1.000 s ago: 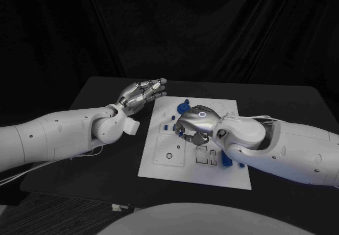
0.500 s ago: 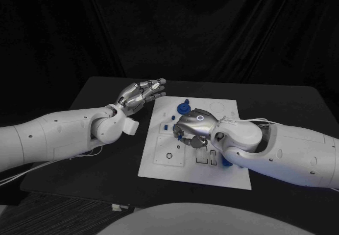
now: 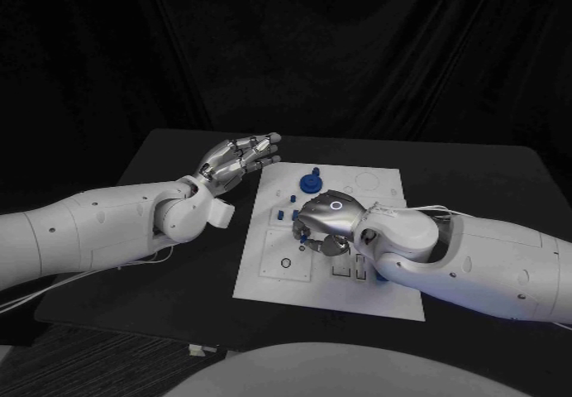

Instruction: Assemble the parts on the task board

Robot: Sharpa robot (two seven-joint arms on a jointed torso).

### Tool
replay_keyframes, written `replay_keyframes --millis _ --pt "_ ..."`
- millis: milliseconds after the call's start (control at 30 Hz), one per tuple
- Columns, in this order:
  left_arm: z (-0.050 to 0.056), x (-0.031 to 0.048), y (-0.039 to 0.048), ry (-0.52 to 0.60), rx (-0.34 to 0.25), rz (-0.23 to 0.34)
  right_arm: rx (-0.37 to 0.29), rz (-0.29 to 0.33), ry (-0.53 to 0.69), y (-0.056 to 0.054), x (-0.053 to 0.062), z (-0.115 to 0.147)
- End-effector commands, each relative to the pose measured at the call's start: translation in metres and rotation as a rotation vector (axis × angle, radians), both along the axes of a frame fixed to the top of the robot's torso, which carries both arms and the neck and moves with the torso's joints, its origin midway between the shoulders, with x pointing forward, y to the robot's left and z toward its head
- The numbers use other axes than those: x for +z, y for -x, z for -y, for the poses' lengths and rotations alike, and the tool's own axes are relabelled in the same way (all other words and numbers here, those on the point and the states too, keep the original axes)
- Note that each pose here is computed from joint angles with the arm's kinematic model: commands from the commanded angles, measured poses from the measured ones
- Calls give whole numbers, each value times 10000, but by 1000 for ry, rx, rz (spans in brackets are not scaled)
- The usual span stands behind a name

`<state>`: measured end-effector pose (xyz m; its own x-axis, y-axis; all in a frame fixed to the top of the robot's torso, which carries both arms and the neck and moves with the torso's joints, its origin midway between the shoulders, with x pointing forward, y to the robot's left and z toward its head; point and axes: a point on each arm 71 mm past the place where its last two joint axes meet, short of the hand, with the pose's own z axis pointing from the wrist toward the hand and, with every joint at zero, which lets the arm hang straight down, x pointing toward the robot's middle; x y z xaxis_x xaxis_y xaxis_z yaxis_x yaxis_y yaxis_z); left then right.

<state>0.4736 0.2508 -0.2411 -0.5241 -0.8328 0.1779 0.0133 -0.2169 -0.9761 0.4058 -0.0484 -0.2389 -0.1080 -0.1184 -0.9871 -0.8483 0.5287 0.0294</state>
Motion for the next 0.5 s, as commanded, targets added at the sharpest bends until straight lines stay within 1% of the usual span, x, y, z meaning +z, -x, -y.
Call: replay_keyframes --millis 33,500 --pt "2 42 5 48 3 49 7 -2 13 14 -29 1" --pt "-1 33 1 45 2 45 6 -15 14 41 -80 5"
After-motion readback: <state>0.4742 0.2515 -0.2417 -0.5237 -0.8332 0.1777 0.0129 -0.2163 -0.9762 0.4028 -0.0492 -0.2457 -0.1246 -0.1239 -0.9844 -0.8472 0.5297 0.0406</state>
